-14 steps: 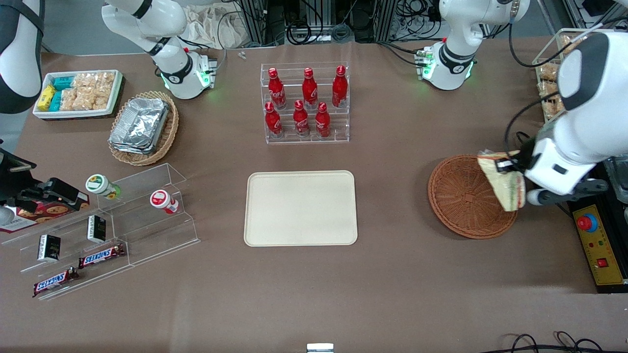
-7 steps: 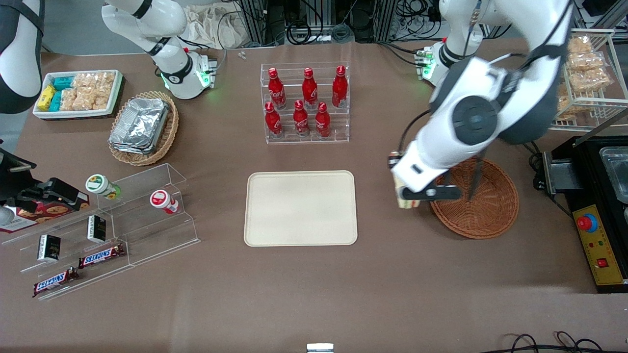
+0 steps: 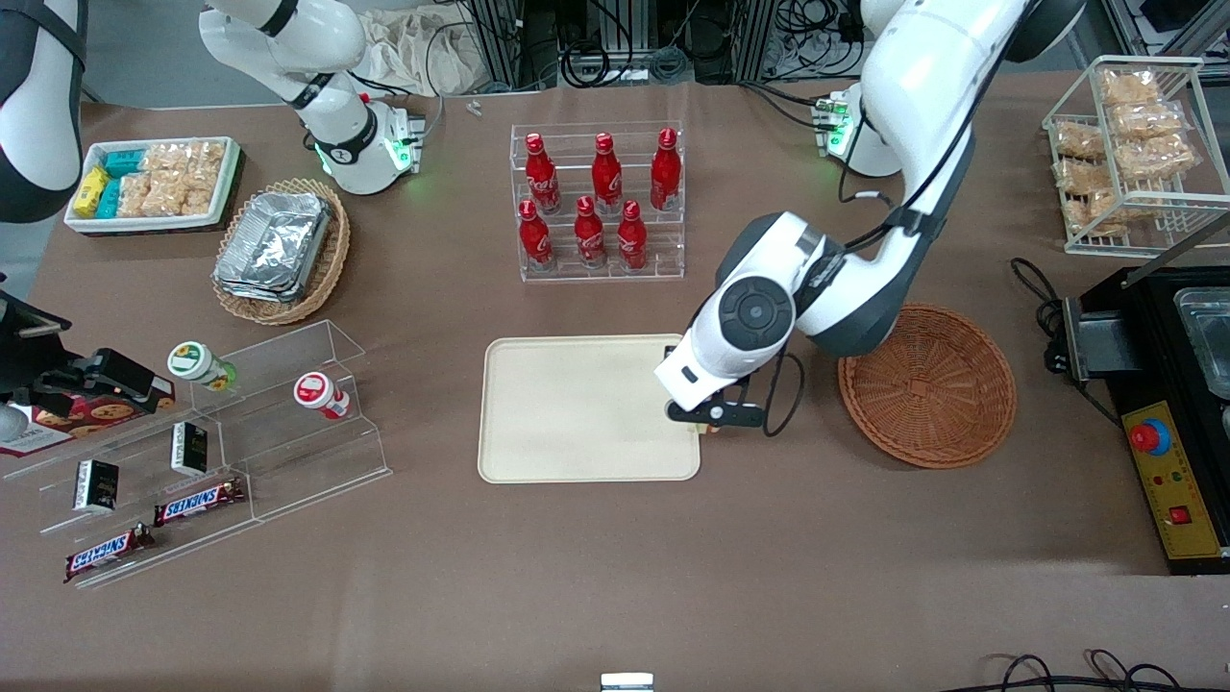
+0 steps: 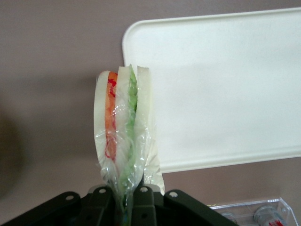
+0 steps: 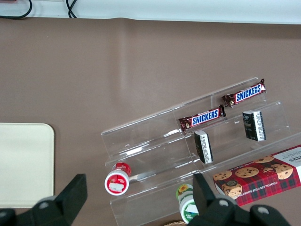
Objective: Place sandwich from basket to tray
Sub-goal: 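Carry the sandwich over the cream tray and lower it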
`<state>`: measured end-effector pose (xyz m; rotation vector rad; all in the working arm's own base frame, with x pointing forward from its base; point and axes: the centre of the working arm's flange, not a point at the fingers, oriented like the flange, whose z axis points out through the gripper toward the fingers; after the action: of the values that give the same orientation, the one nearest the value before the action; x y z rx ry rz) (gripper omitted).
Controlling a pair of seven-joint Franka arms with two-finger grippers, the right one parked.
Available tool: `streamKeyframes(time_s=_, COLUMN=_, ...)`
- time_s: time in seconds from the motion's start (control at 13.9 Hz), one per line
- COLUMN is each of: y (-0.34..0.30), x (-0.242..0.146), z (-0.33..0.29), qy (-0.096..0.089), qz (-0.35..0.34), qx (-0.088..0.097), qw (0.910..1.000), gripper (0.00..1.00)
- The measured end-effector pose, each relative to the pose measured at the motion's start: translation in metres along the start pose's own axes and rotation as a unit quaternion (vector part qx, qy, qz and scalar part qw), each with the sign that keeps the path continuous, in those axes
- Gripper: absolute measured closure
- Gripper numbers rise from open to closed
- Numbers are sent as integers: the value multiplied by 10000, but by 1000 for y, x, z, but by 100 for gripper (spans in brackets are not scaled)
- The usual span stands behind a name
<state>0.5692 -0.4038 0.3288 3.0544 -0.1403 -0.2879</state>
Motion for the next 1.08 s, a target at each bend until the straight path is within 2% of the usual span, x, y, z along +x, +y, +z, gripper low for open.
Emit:
streamKeyframes(time_s=0.14, y=14, x=4, z=38, qy=28, qz=129, qx=32, qw=9999, gripper=85)
streamKeyframes(time_s=0.36, y=18, x=14, z=77, qy=113, qz=152, qx=-19, qw=9998, gripper=85)
streamKeyframes(time_s=0.65, y=20, x=20, z=102, qy=184, qz=200, qx=-29, qw=9996, gripper=85)
streamKeyframes(time_s=0.86, y=20, x=21, z=100, qy=202, qz=204, qx=-32, qw=9996, gripper=74)
streamKeyframes(time_s=1.08, y=19, x=22, z=100, qy=215, qz=198, qx=-20, qw=9996, gripper=47)
